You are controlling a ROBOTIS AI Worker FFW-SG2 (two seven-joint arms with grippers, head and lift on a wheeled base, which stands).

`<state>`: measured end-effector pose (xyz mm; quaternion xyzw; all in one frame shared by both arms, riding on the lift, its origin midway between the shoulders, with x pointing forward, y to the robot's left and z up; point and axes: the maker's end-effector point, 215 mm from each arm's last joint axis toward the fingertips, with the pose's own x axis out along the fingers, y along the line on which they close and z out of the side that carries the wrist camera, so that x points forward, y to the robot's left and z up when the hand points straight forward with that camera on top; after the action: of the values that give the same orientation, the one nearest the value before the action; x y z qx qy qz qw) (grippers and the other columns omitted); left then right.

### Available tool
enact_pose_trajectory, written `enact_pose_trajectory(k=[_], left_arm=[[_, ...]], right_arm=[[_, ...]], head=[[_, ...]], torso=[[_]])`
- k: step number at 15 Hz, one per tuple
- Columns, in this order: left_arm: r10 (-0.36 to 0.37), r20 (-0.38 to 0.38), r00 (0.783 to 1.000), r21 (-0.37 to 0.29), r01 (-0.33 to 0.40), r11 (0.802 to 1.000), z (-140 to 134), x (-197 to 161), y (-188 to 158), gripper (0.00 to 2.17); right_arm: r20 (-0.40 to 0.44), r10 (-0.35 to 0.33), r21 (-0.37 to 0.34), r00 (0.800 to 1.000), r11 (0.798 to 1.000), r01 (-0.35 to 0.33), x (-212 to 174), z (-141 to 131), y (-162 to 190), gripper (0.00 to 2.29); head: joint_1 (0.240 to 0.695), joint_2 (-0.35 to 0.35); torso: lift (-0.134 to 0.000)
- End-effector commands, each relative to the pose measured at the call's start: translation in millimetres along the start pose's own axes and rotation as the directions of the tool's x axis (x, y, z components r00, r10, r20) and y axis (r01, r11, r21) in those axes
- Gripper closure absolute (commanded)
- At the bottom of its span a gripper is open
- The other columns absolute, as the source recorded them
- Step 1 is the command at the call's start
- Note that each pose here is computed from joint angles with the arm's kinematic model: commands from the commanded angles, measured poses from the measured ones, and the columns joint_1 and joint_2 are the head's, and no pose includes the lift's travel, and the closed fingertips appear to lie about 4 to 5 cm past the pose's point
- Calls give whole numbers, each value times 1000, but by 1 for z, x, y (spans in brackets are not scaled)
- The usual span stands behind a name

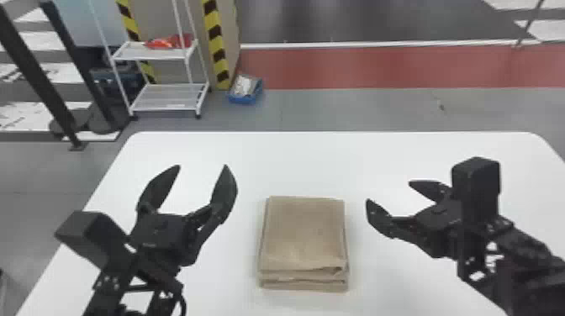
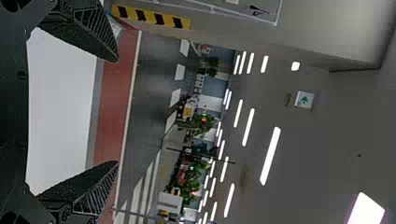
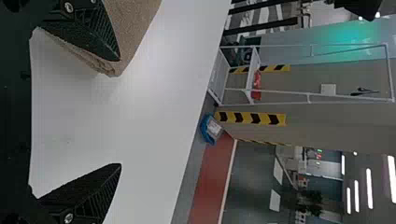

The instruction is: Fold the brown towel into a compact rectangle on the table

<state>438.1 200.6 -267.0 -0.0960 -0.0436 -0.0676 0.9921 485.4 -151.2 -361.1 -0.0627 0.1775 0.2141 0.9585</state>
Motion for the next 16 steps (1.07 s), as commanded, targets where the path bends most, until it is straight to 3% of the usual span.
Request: enact_pose_trajectory(k=[1, 3, 4, 6, 7, 11, 16], left_arm=[[36, 49, 998, 12, -37, 999, -2, -22, -2, 113], [63, -1, 998, 23, -62, 998, -21, -38, 5, 117], [82, -14, 997, 30, -81, 996, -24, -43, 11, 117], [130, -66, 989, 69, -126, 990, -34, -49, 24, 117], [140, -76, 987, 80, -134, 988, -34, -51, 30, 117], [153, -101, 983, 100, -142, 985, -37, -56, 39, 117], [183, -99, 978, 111, -172, 979, -36, -59, 50, 117]], right_arm=[[97, -55, 32, 994, 998, 53, -18, -4, 4, 87], [97, -111, 135, 989, 986, 97, -31, -25, -9, 97], [162, -126, 162, 979, 982, 100, -41, -17, -13, 107], [376, -162, 126, 912, 984, 123, -69, 29, -13, 120], [384, -168, 127, 908, 984, 128, -73, 28, -12, 120], [269, -234, 173, 934, 966, 193, -69, -14, -23, 113], [226, -224, 188, 948, 965, 183, -67, -23, -20, 113]], head=[[695, 60], [695, 61], [695, 57], [695, 44], [695, 46], [695, 54], [695, 60]], torso=[[-124], [-124], [-124], [-124], [-124], [-124], [-124]])
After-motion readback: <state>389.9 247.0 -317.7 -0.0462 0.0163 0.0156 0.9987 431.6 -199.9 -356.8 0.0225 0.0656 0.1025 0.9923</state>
